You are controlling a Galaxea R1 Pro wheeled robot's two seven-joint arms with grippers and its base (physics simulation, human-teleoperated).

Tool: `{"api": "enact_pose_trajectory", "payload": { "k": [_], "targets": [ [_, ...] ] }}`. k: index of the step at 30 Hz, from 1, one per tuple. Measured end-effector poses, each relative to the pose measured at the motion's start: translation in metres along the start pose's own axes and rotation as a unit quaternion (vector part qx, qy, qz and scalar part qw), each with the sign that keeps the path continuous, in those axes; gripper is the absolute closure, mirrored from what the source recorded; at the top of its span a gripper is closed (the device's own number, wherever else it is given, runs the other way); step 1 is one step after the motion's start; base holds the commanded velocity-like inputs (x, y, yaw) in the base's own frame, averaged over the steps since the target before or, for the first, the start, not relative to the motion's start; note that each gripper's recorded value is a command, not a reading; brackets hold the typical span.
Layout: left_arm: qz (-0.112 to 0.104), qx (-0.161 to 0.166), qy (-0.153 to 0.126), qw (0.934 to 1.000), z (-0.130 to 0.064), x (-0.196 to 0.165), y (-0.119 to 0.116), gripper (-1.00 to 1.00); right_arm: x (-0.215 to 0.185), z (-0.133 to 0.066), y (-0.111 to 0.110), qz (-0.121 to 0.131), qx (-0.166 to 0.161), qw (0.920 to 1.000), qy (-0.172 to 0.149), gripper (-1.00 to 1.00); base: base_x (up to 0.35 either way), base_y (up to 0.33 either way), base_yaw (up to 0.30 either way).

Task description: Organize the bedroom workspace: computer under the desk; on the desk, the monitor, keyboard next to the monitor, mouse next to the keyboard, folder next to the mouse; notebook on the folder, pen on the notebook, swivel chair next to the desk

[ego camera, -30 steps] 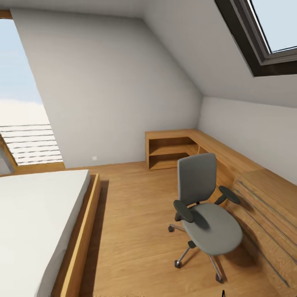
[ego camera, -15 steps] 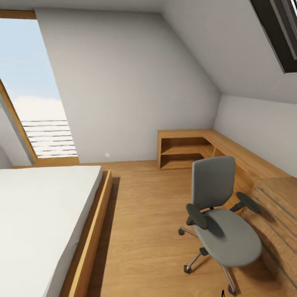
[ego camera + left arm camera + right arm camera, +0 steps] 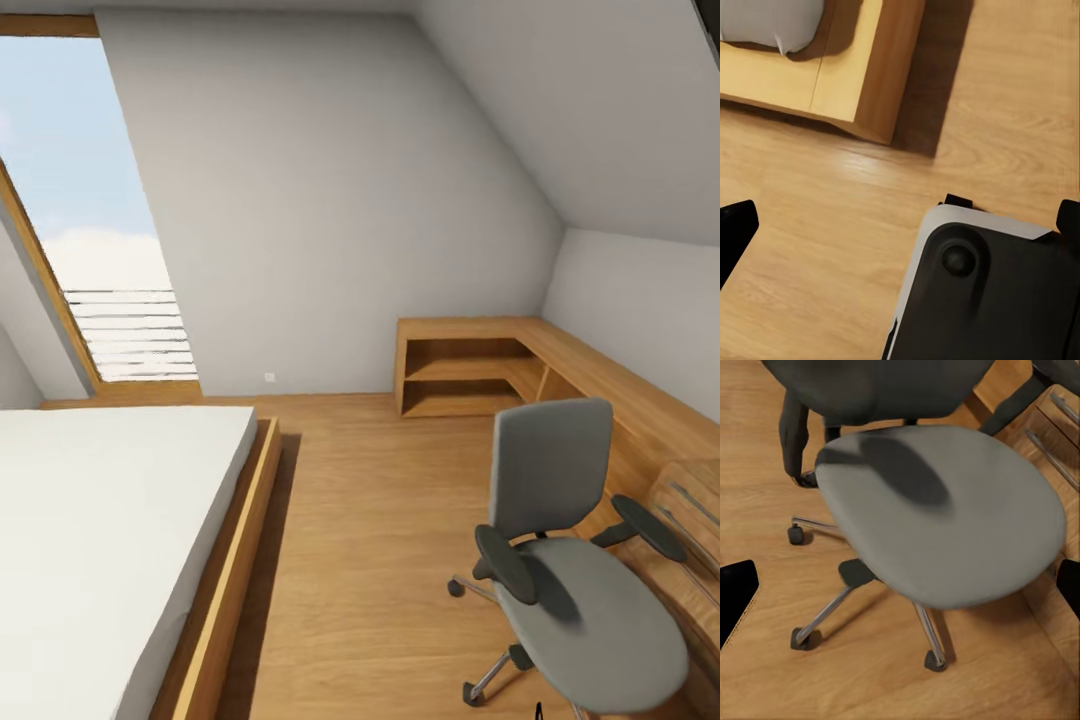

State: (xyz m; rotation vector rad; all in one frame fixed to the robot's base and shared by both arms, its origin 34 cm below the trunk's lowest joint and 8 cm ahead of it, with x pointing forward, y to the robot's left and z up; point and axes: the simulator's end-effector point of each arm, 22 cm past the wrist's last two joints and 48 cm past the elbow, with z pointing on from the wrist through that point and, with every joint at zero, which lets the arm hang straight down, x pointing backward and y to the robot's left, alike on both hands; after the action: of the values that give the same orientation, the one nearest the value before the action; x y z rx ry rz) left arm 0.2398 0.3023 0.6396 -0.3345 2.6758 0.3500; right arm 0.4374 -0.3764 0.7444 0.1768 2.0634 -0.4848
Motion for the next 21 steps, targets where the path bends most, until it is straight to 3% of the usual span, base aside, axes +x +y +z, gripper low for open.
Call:
{"api": "enact_pose_trajectory", "payload": {
  "k": [16,21],
  "targets": [
    [-0.004,0.000,-0.003,1.0000,0.000,-0.001,-0.002,-1.00,0.000,0.000,0.007,0.001,-0.014,0.9999,0.000,-1.00,0.058,0.000,0.002],
    [-0.012,0.008,-0.019,0.9997,-0.002,-0.010,-0.017,-1.00,-0.001,-0.001,0.016,0.003,-0.024,0.9997,0.000,-1.00,0.003,0.000,0.000]
  ]
}}
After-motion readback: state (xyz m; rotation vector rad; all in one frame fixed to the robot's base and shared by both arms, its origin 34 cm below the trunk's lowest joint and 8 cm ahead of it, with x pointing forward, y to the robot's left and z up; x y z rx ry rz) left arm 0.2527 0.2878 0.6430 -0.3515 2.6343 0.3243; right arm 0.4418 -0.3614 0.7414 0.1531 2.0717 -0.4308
